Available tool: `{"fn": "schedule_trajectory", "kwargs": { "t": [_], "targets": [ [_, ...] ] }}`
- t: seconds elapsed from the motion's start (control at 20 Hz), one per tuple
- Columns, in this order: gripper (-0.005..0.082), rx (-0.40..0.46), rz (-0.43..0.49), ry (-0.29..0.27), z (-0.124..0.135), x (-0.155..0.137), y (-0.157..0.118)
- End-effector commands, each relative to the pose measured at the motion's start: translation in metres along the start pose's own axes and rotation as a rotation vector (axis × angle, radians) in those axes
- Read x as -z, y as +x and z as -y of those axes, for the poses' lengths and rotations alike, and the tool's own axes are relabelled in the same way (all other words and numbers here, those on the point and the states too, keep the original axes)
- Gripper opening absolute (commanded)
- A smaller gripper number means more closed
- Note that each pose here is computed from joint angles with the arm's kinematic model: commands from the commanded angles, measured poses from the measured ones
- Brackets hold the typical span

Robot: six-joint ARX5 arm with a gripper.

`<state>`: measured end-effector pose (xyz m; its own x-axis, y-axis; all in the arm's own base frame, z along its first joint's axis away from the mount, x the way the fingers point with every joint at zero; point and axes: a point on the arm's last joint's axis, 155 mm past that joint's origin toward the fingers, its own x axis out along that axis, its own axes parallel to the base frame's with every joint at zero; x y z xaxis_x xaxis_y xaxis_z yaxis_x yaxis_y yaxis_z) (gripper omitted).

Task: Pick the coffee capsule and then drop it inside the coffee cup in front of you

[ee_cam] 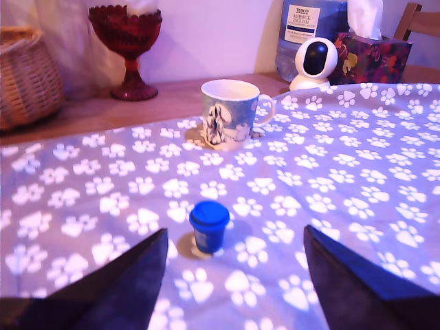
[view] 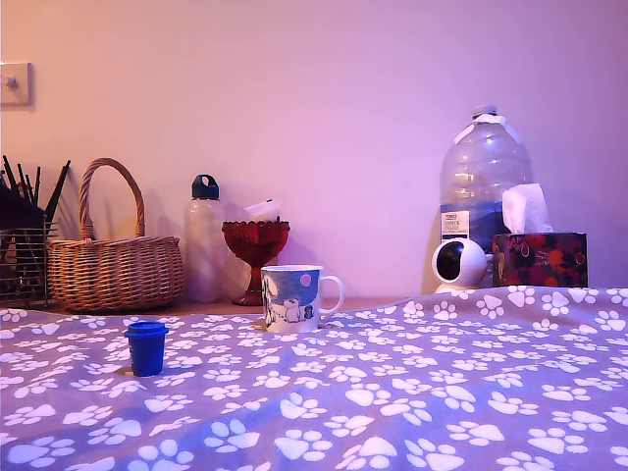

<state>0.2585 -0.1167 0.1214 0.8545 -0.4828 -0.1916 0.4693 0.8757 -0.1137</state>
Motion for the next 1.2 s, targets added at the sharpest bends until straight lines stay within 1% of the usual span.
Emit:
{"fn": "schedule_trajectory", "kwargs": {
  "t": [0.0, 0.15, 0.35, 0.85, 1.15],
  "targets": [
    [0.0572, 0.007, -0.003, 0.021, 0.001, 0.002, 0.004],
    [0.0572, 0.005, -0.006, 0.047, -0.001, 0.004, 0.012],
    [0.0572, 0.005, 0.002, 0.052, -0.003, 0.004, 0.02],
    [0.0572, 0.011, -0.023, 0.046, -0.008, 0.022, 0.041],
    [0.0571, 0.03, -0.062, 0.037, -0.011, 0.03, 0.066]
  ]
}}
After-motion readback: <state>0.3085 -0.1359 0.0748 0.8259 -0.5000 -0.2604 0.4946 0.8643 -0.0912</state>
